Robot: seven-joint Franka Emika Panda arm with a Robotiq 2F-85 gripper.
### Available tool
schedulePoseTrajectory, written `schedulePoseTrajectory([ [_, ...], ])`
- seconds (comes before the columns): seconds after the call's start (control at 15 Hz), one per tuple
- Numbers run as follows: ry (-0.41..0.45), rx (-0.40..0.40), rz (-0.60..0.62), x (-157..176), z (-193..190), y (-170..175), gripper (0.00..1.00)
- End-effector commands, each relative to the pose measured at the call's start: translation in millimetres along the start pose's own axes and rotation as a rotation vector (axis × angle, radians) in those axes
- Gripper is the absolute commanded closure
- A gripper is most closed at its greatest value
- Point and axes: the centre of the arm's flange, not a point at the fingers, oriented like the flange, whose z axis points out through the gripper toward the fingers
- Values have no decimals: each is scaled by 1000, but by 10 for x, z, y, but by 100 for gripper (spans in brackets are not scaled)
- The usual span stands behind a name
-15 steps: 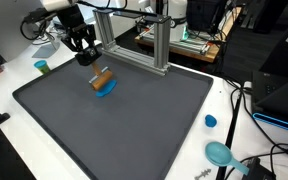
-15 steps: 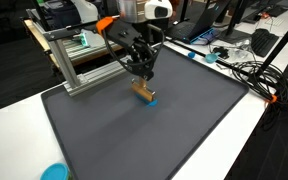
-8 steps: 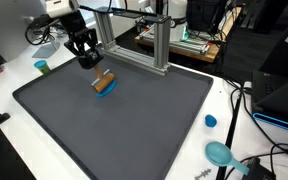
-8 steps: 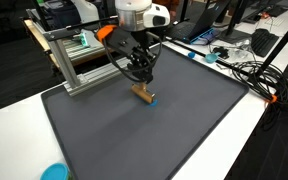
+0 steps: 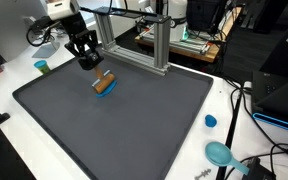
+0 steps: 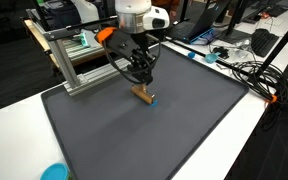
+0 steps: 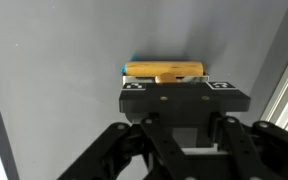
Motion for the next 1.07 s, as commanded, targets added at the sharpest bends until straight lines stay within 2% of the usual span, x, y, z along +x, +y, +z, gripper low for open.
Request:
schedulePoseTrajectory([
  [0.0,0,0,0,0,0,0,53],
  [0.07,0,0,0,0,0,0,53],
  [0.13,0,0,0,19,51,10,78],
  [1.0,12,54,29,215,334,-58,78],
])
